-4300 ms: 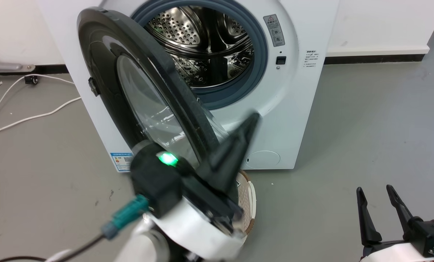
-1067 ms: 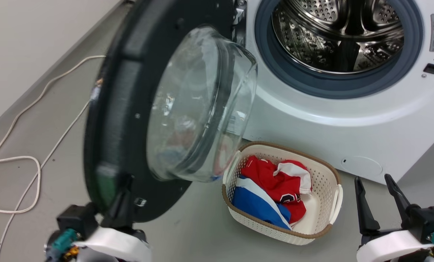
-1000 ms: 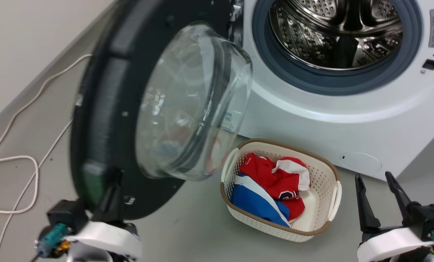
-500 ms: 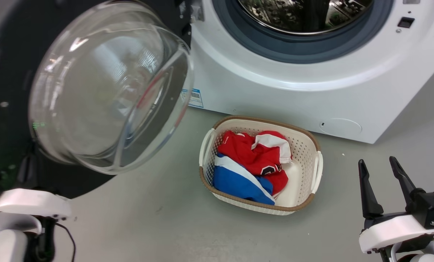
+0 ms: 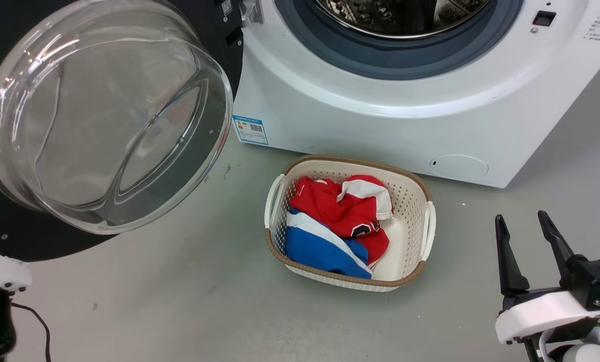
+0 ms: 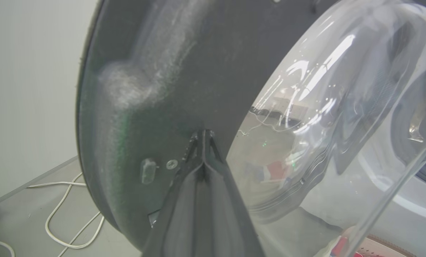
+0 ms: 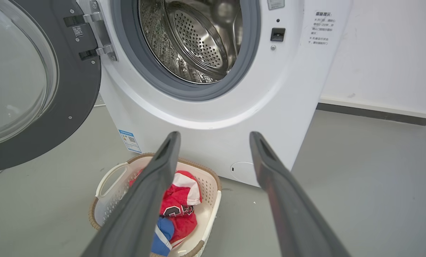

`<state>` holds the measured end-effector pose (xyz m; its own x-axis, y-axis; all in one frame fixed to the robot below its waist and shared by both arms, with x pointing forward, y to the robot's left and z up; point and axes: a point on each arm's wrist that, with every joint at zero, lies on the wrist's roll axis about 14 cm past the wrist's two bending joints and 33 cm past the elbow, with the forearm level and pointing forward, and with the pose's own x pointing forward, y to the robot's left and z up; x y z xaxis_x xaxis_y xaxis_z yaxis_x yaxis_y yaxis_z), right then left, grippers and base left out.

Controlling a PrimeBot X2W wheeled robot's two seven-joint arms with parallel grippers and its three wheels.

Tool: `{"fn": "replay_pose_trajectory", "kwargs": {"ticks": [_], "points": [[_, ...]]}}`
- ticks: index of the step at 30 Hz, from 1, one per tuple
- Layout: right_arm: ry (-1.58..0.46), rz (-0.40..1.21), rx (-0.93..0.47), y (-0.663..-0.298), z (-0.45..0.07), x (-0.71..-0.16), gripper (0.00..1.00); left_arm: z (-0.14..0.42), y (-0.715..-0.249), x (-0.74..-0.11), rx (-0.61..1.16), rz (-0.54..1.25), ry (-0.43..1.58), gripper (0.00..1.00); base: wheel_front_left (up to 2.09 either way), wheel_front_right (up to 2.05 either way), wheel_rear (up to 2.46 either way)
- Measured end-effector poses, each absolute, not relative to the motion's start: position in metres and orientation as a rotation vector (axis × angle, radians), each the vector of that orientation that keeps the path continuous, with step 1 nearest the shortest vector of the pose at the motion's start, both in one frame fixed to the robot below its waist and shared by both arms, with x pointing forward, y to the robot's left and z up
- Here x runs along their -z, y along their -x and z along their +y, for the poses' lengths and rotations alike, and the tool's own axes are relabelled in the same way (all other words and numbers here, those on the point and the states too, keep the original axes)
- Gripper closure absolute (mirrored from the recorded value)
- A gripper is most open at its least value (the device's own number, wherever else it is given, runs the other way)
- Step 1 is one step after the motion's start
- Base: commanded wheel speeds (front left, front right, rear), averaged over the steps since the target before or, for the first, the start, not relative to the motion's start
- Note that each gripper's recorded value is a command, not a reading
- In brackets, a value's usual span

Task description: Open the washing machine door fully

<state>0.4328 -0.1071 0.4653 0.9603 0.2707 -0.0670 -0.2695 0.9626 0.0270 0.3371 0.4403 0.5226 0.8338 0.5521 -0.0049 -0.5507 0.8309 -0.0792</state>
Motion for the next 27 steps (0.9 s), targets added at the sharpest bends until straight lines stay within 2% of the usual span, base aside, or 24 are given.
{"fn": "replay_pose_trajectory", "kwargs": {"ticks": [7, 14, 20, 27], "points": [[-0.022, 0.044, -0.268, -0.426, -0.109, -0.476, 0.0, 0.425, -0.329, -0.517, -0.574, -0.023, 0.099, 1.0, 0.0, 0.0, 0.0], [-0.033, 0.021, -0.265, -0.407, -0.112, -0.489, 0.0, 0.381, -0.314, -0.519, -0.485, -0.04, 0.1, 1.0, 0.0, 0.0, 0.0], [-0.03, -0.005, -0.259, -0.393, -0.116, -0.5, 0.0, 0.323, -0.313, -0.52, -0.348, -0.039, 0.133, 1.0, 0.0, 0.0, 0.0], [-0.024, -0.019, -0.226, -0.383, -0.128, -0.508, 0.0, 0.246, -0.333, -0.515, -0.128, -0.013, 0.184, 1.0, 0.0, 0.0, 0.0]]}}
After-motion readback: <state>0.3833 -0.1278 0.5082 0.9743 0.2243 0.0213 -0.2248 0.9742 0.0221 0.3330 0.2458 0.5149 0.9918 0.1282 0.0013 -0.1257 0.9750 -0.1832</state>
